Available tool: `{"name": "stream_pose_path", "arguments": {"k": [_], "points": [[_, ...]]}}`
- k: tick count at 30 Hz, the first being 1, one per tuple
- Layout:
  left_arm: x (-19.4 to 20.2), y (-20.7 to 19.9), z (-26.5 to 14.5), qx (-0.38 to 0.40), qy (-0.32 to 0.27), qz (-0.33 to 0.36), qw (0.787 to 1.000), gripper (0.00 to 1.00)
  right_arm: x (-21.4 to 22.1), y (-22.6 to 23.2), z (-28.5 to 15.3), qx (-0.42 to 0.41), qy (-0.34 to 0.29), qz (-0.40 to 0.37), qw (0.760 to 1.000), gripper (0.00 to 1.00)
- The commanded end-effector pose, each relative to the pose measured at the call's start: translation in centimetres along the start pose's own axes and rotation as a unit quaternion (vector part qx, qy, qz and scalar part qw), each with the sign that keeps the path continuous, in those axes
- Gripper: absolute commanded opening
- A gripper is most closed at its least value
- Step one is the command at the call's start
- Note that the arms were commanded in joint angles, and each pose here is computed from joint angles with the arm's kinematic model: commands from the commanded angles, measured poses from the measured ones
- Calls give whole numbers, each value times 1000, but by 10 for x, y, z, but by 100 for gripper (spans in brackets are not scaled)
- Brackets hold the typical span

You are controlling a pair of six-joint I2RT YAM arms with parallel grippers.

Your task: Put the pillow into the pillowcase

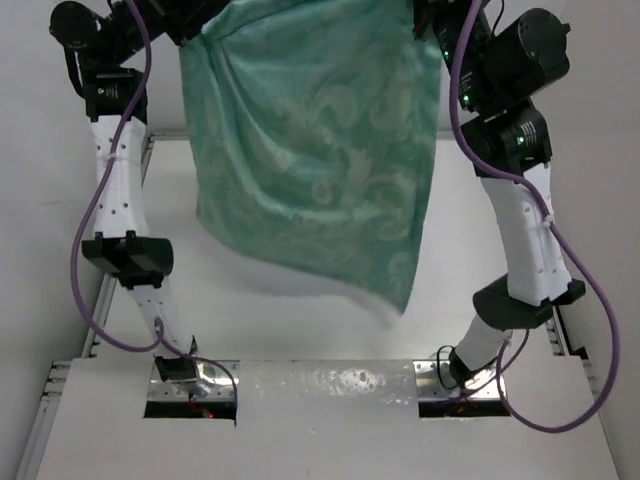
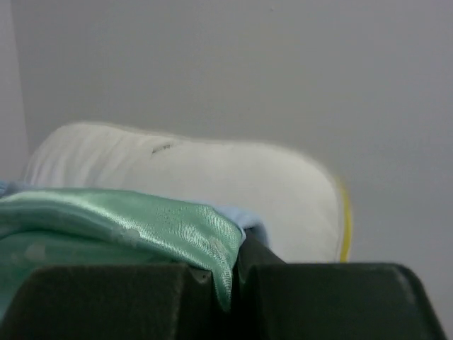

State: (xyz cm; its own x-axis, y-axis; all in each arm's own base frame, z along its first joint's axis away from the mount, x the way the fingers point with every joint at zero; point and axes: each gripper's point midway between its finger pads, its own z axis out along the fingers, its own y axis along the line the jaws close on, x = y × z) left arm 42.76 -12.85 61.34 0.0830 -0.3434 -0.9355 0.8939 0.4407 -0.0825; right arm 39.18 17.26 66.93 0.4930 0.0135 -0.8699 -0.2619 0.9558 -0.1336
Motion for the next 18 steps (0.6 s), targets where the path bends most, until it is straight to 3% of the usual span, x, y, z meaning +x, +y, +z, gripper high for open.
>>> {"name": "stream_pose_path", "arguments": {"k": [1, 2, 3, 4, 5, 6, 7, 8, 9, 10, 11, 12, 13, 14, 15, 17, 18], "points": [[-6, -71, -11, 24, 0, 59, 998, 0, 12, -11, -22, 23, 16, -1, 1000, 0], [-9, -96, -26, 14, -22, 116, 993, 0, 56, -11, -38, 38, 46, -8, 998, 0], [9, -72, -28, -16, -27, 112, 993, 0, 0, -28, -57, 70, -68, 4, 995, 0], [-24, -75, -23, -25, -41, 195, 980, 0, -55, -39, -60, 78, -120, 15, 990, 0], [-19, -29, -6, -46, -24, 183, 982, 0, -101, -45, -59, 76, -155, 26, 985, 0], [-94, -98, -10, -30, -63, 252, 965, 0, -77, -23, -23, 37, -120, 22, 992, 0], [-88, -105, -9, -7, -46, 253, 966, 0, -111, -30, -30, 39, -155, 33, 987, 0], [-31, -72, -7, -12, 33, 165, 986, 0, -107, -29, -36, 32, -124, 35, 991, 0], [7, -55, -9, -23, 73, 116, 990, 0, -103, -41, -53, 55, -96, 35, 993, 0], [13, -68, -24, -45, 70, 68, 994, 0, 27, -14, -38, 41, 43, 11, 998, 0], [13, -25, -41, -72, 18, 87, 993, 0, 15, -15, -42, 52, -25, 10, 998, 0], [-24, -41, -44, -58, -32, 120, 991, 0, 8, -12, -49, 46, -42, 11, 998, 0], [-88, -69, -40, -54, -64, 186, 979, 0, -61, -20, -47, 44, -98, 24, 994, 0], [-109, -84, -36, -62, -71, 226, 969, 0, -106, -27, -48, 43, -143, 35, 988, 0], [-75, -70, -33, -70, -4, 214, 974, 0, -158, -34, -57, 38, -206, 52, 977, 0], [27, -52, -20, -40, 102, 120, 987, 0, -110, -28, -56, 33, -112, 46, 992, 0], [69, -40, -28, -45, 91, 64, 993, 0, -11, -11, -61, 29, -7, 28, 999, 0]]}}
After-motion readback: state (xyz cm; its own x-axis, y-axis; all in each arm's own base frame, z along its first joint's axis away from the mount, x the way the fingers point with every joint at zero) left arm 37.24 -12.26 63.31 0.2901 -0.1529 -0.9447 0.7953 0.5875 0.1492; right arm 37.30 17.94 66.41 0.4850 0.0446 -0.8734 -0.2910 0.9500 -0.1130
